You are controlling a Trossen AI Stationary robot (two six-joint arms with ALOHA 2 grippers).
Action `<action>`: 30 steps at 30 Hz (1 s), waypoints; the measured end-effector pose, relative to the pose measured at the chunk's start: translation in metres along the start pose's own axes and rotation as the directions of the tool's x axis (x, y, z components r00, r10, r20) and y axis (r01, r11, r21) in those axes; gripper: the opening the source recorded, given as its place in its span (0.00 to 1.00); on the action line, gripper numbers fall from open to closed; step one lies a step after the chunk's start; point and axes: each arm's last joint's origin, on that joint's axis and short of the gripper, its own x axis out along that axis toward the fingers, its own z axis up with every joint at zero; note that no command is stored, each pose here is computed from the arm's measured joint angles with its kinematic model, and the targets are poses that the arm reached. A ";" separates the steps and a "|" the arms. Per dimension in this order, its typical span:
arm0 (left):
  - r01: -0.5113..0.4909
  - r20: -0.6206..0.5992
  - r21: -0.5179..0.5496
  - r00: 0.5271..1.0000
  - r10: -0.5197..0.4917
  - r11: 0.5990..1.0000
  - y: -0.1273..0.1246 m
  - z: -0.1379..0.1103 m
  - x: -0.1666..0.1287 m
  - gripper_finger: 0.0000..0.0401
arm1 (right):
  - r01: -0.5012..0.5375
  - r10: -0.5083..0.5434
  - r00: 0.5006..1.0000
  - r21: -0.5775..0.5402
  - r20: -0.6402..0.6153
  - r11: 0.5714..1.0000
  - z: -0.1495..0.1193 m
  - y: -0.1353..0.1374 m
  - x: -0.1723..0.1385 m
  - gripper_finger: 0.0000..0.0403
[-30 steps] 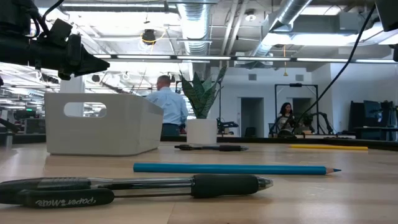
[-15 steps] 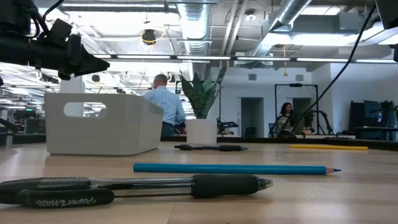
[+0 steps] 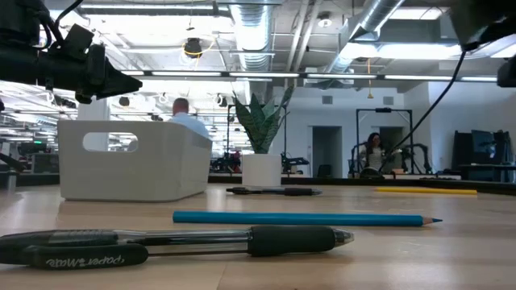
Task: Sort pens & pencils
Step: Move the bottom gray bin to the middle of the table
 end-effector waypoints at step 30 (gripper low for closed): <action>0.000 0.000 -0.005 1.000 0.000 1.000 0.000 0.000 0.000 0.26 | -0.255 0.226 0.966 0.565 0.123 0.785 0.109 -0.136 -0.077 0.05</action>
